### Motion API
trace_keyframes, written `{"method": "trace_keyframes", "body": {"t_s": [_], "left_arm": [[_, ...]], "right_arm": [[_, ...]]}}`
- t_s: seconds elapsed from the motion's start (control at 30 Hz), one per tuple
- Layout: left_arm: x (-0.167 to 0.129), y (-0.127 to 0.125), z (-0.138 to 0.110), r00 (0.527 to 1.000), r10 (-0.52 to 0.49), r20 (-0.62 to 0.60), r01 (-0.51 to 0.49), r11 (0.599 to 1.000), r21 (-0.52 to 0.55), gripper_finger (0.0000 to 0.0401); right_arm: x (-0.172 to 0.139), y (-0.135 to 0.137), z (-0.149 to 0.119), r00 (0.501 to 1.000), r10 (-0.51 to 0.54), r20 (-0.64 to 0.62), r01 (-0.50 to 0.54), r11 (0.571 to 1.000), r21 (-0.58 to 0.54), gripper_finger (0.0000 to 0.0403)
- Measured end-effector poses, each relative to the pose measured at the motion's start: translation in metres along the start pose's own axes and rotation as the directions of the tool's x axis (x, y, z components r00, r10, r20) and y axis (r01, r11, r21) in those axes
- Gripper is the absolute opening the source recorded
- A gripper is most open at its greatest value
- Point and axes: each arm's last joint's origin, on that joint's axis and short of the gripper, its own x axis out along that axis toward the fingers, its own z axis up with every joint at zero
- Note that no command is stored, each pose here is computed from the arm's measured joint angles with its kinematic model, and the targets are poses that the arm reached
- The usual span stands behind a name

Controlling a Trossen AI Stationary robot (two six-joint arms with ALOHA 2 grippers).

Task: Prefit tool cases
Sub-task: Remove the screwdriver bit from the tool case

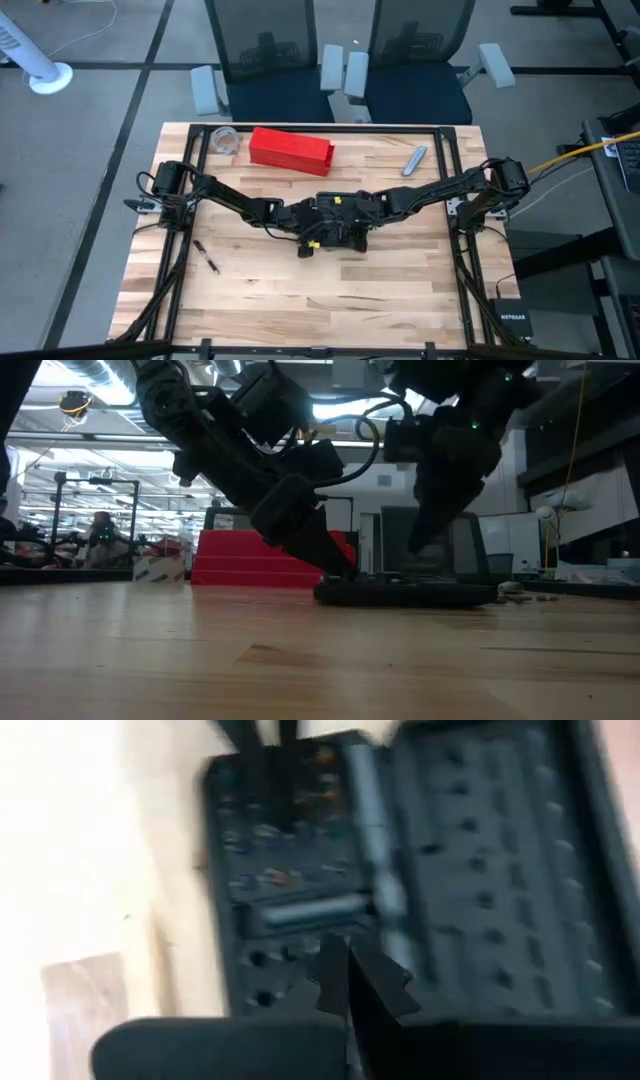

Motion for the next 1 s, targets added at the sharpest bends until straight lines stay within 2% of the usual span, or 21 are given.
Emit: {"method": "trace_keyframes", "body": {"t_s": [0.1,0.23,0.37,0.5,0.63,0.73,0.93,1.0], "left_arm": [[0.000,0.000,0.000,1.000,0.000,0.000,0.000,1.000,-0.001,0.0000],[0.000,0.000,0.000,1.000,0.000,-0.001,0.000,1.000,-0.004,0.0000],[0.000,0.000,0.000,1.000,0.001,-0.001,-0.001,1.000,-0.004,0.0000],[0.000,0.000,0.000,1.000,0.001,0.000,-0.001,1.000,-0.004,0.0000],[0.000,0.000,0.000,1.000,0.001,0.000,-0.001,1.000,-0.004,0.0000],[0.000,0.000,0.000,1.000,0.001,0.000,-0.001,1.000,-0.001,0.0000],[0.000,0.000,0.000,1.000,0.001,-0.001,-0.001,1.000,-0.010,0.0000],[0.000,0.000,0.000,1.000,0.001,0.000,-0.002,1.000,-0.019,0.0000]], "right_arm": [[-0.014,-0.013,-0.003,0.995,-0.091,-0.030,0.092,0.996,0.021,0.0001],[-0.028,-0.040,-0.019,0.959,-0.249,-0.135,0.260,0.963,0.074,0.0001],[-0.032,-0.064,-0.041,0.945,-0.272,-0.182,0.306,0.932,0.194,0.0000],[-0.027,-0.081,-0.059,0.953,-0.217,-0.212,0.276,0.908,0.314,0.0003],[-0.023,-0.088,-0.064,0.964,-0.150,-0.222,0.223,0.907,0.358,0.0028],[-0.022,-0.090,-0.064,0.968,-0.110,-0.227,0.185,0.920,0.346,0.0067],[-0.022,-0.090,-0.064,0.969,-0.095,-0.230,0.167,0.933,0.319,0.0166],[-0.022,-0.088,-0.062,0.974,-0.036,-0.222,0.107,0.943,0.316,0.0191]]}}
